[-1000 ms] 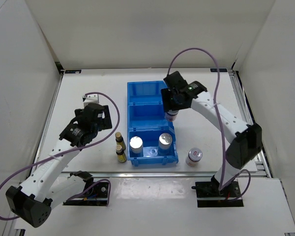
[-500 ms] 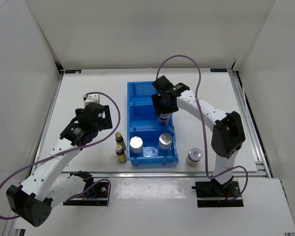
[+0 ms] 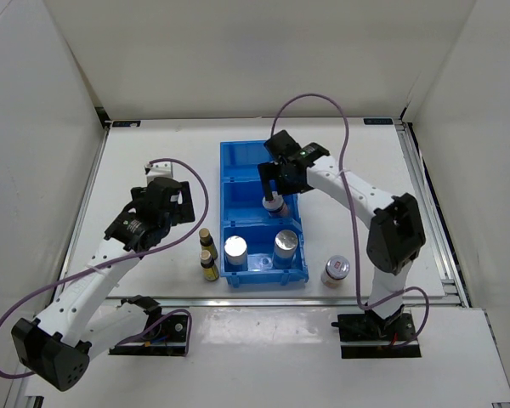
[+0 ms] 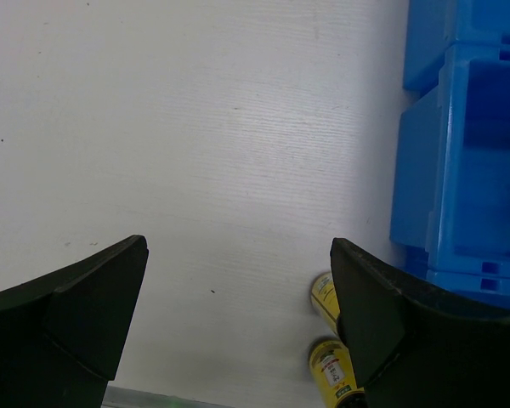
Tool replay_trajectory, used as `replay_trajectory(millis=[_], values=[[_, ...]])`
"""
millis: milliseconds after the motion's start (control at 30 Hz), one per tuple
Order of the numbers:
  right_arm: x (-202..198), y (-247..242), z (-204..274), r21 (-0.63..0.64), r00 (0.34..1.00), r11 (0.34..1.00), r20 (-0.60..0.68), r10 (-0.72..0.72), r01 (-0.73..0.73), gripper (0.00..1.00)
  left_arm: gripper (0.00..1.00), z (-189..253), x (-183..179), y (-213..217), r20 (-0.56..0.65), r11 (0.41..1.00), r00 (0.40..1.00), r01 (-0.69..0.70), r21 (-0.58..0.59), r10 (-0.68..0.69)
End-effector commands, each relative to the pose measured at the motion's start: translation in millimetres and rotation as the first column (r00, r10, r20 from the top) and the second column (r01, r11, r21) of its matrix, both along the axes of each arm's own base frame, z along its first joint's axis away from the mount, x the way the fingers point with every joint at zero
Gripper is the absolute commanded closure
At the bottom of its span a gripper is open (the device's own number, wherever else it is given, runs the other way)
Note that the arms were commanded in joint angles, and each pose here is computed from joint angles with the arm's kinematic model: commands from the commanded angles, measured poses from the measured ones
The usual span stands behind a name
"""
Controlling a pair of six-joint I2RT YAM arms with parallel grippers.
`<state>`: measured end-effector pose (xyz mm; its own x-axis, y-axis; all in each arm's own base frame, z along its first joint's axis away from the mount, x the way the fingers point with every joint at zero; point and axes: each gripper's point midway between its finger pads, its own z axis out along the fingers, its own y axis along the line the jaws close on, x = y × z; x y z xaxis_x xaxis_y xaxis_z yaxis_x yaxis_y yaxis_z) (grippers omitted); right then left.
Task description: Organize the condiment bottles
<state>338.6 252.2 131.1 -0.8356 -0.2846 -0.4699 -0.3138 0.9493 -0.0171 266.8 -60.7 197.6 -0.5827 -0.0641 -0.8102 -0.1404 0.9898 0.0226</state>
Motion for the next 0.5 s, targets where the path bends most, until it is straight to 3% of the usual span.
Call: replay_trajectory(millis=[0, 133, 267, 467], values=[[16, -32, 75, 0.047, 0.975, 0.995, 0.201, -0.098, 0.091, 0.0, 0.01, 12, 5, -3, 0.032, 1.0, 0.999, 0.01, -0.024, -0.009], [8, -72, 104, 0.151, 0.962, 0.978, 0.212, -0.171, 0.141, 0.0, 0.01, 12, 5, -3, 0.032, 1.0, 0.999, 0.01, -0.024, -0.009], [-27, -108, 107, 0.23, 0.954, 0.955, 0.187, -0.235, 0.19, 0.0, 0.01, 16, 6, -4, 0.041, 1.0, 0.999, 0.01, -0.028, -0.009], [-99, -130, 63, 0.279, 0.952, 0.914, -0.007, -0.306, 0.295, 0.0, 0.01, 15, 5, -7, 0.035, 0.999, 0.999, 0.024, -0.039, -0.023]])
